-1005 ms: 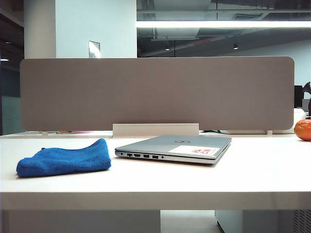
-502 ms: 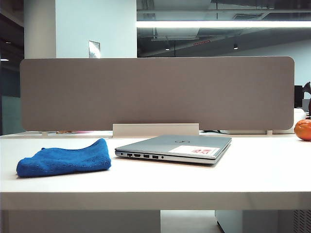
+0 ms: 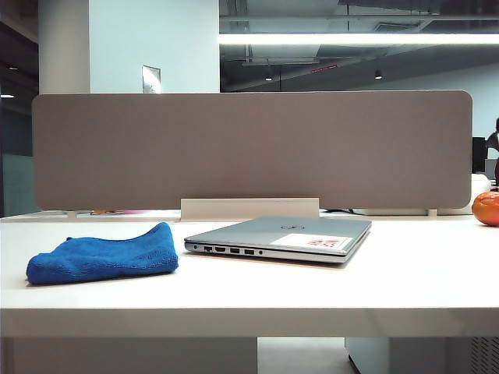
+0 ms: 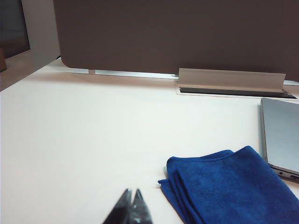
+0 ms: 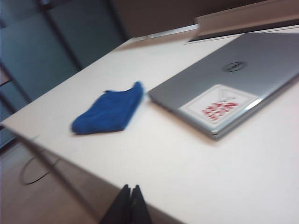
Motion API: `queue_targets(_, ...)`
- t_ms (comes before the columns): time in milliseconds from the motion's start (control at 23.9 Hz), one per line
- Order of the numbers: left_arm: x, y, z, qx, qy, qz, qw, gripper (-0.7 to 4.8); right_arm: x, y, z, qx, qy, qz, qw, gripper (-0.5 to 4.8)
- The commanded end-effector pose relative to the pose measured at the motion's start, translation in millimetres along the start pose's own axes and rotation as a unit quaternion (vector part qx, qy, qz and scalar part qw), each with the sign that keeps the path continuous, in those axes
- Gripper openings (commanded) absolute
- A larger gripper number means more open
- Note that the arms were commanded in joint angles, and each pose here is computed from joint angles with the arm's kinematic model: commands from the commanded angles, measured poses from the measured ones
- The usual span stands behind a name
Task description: Pick up the blue rag and put it over the laptop.
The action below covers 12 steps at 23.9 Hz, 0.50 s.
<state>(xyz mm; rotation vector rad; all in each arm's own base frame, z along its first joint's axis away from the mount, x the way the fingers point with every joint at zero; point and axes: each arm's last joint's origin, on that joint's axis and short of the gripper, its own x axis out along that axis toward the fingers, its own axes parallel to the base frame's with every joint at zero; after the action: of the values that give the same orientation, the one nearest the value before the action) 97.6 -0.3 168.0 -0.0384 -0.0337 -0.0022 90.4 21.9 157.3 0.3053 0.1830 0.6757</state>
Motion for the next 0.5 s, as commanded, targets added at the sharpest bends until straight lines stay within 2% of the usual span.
queue_targets(42,-0.1,-0.3,1.6,0.001,-0.005,-0.002,1.000,-0.06,0.2,1.0,-0.8,0.016,0.004,0.024,1.000,0.00)
queue_targets(502,-0.3,-0.5,2.9,-0.013,-0.006,-0.005,1.000,-0.06,0.2,1.2,-0.9,0.024,0.005,0.027,0.999,0.00)
